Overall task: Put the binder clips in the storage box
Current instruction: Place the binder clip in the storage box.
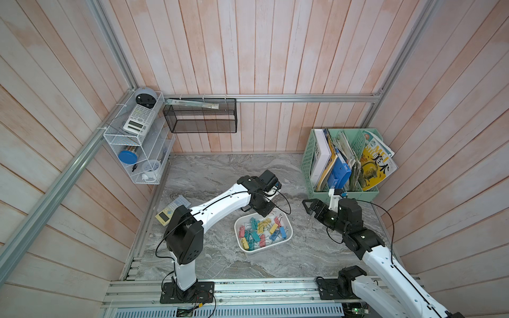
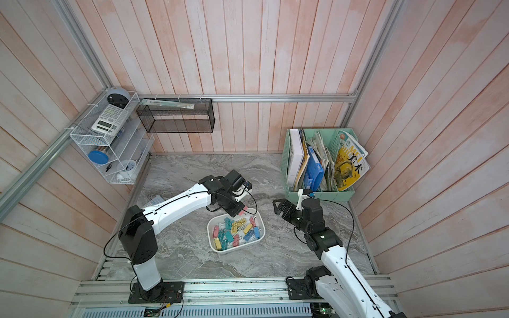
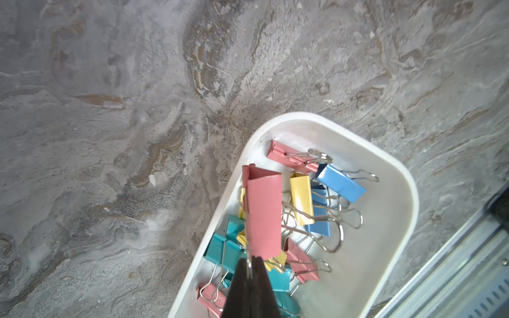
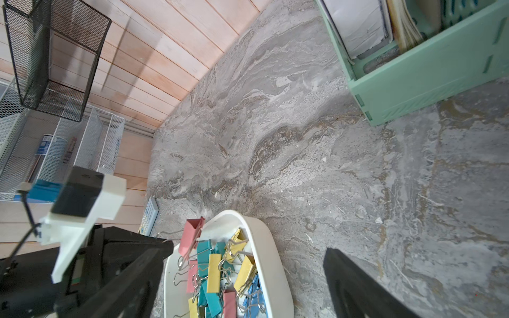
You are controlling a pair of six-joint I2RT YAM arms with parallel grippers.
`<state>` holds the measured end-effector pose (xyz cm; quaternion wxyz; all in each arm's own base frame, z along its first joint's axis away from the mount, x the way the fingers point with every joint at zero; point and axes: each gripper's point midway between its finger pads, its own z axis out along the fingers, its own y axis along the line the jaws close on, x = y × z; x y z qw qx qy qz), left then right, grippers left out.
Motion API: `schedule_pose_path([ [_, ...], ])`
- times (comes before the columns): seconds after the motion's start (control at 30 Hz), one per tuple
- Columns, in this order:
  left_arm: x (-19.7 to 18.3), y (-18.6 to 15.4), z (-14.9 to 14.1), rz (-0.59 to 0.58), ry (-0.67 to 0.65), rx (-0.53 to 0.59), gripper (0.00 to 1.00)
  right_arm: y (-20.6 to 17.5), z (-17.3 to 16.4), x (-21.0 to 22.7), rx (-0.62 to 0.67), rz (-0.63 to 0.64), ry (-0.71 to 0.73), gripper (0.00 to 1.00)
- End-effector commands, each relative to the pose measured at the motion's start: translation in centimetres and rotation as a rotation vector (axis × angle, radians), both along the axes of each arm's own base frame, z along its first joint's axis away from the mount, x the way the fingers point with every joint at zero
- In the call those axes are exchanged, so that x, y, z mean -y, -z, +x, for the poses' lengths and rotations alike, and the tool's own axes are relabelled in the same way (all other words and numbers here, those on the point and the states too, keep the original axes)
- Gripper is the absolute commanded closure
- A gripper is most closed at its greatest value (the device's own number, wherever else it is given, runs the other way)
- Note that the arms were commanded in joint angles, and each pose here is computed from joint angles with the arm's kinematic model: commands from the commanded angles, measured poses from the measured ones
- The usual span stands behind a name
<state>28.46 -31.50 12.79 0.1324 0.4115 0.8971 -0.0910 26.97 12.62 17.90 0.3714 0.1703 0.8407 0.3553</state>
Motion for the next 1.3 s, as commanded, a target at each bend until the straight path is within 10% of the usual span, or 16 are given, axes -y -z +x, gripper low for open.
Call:
schedule_pose_path([
  [0.0, 0.2, 0.4, 0.3, 0.033, 0.035, -0.002, 1.00, -0.3, 0.0, -0.1, 0.010, 0.014, -0.004, 0.02],
  [0.3, 1.3, 2.8, 0.2, 0.035, 0.046, -0.034, 1.00, 0.3, -0.1, 0.0, 0.001, 0.026, 0.004, 0.02],
  [0.7, 2.4, 2.8, -0.1, -0.004, 0.043, -0.020, 0.68, 0.2, -0.3, 0.1, 0.001, 0.025, 0.005, 0.02],
  [1.0, -0.1, -6.5, 1.7, -0.289, -0.104, 0.321, 0.44, -0.7, 0.2, 2.8, 0.072, -0.191, 0.068, 0.02],
  [1.27, -16.1, -11.5, 4.9, -0.468, -0.686, 0.697, 0.00, -0.4, 2.0, 7.8, 0.152, -0.527, 0.217, 0.02],
])
